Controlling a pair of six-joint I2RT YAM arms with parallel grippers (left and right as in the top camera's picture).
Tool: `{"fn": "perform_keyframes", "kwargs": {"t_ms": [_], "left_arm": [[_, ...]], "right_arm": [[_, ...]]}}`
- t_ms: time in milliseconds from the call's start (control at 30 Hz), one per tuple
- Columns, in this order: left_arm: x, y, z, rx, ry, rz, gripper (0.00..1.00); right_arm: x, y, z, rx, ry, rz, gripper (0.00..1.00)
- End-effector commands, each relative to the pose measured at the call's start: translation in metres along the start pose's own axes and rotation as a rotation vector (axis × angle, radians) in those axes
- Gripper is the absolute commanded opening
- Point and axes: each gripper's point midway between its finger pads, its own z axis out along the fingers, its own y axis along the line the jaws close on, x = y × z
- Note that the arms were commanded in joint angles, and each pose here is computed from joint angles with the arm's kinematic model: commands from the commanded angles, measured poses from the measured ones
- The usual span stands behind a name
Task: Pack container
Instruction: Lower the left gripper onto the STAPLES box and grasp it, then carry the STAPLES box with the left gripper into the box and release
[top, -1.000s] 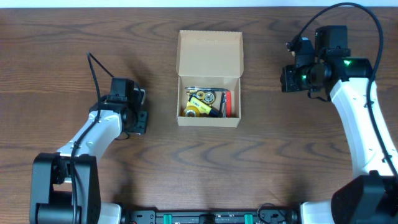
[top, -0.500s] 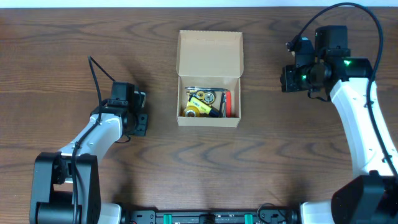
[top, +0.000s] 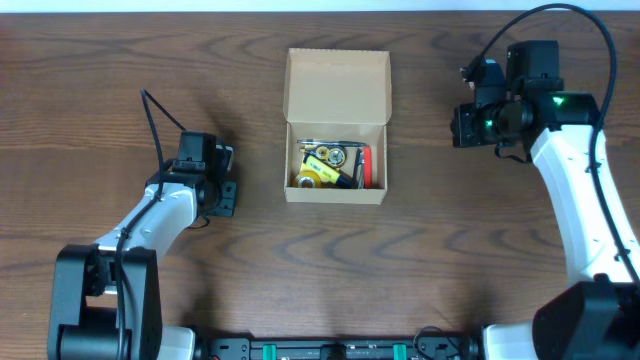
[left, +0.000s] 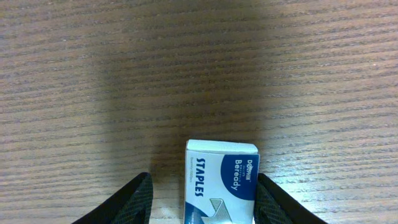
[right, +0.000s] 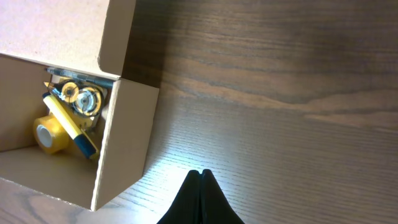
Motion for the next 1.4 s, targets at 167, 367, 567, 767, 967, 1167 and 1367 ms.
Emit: {"fn": "perform_keyframes", "kwargs": {"t_ms": [167,367,567,767,967,1167,1367], "left_arm": [[0.014,0.002,0.014,-0.007,0.059,-0.007,0.52],[0.014,0.002,0.014,-0.007,0.06,-0.006,0.51],[0.014,0.002,0.014,-0.007,0.059,-0.006,0.29],[0.008,0.002,0.014,-0.009,0.035,-0.007,0.2],[-0.006,0.003,0.011,-0.011,-0.004,-0.007,0.2],[-0.048,0.006,-0.015,-0.014,-0.057,-0.007,0.2],[-0.103,-0.003,-0.06,0.023,-0.146,0.024,0.17]], "right_arm": [[-0.007,0.0,-0.01,-0.002,-0.033,0.005,0.02],[-0.007,0.0,-0.01,-0.002,-0.033,0.005,0.02],[-0.007,-0.001,-0.01,0.002,-0.034,0.013,0.01],[-0.008,-0.001,-0.01,0.003,-0.039,0.011,0.02],[-0.01,-0.001,-0.01,0.003,-0.046,0.01,0.01],[-0.011,-0.001,-0.01,0.005,-0.051,0.016,0.02],[-0.012,-0.002,-0.01,0.007,-0.053,0.019,0.01]]}}
